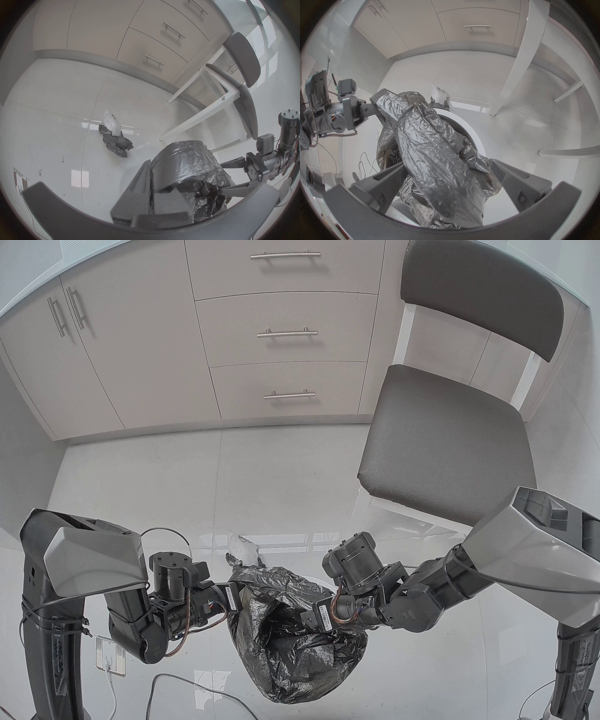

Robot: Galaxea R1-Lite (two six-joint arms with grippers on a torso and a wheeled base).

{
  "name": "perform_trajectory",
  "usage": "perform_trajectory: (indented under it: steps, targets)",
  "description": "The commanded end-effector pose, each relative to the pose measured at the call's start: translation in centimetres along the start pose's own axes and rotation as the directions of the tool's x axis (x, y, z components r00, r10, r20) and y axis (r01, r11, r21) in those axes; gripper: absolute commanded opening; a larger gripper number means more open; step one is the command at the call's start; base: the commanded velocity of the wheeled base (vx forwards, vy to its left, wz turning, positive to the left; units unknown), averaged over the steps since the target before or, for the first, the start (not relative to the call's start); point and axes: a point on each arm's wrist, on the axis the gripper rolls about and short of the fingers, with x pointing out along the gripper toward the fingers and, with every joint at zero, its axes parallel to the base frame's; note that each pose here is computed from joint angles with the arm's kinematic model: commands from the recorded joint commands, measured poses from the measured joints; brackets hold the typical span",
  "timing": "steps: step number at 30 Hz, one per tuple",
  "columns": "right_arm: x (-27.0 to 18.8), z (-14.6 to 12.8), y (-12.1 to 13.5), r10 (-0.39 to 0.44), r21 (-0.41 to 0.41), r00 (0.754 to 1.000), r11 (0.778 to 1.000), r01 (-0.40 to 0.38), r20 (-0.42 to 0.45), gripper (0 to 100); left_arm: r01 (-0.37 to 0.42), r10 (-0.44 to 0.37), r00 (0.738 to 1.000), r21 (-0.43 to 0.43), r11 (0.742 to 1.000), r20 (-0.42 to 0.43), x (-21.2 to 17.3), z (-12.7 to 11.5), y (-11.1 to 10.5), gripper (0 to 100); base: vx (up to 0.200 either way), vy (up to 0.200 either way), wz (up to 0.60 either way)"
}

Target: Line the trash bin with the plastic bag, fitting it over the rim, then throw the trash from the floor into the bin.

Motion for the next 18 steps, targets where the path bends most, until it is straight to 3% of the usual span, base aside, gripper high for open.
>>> perform_trajectory:
  steps: [1,18]
  targets:
    - [1.0,-0.3,-0.1,-0.01,0.002,1.0,1.0,0.01,-0.011,100,0.006,-0.007,1.0,0.001,1.0,0.007,-0.2,0.3,-0.2,0,0.0,0.0,0.0]
    - [2.0,3.2,-3.2,-0.091,0.034,0.992,0.996,0.088,0.085,100,0.023,-0.023,1.0,0.014,1.0,0.004,0.4,-0.1,-1.0,0,0.0,0.0,0.0]
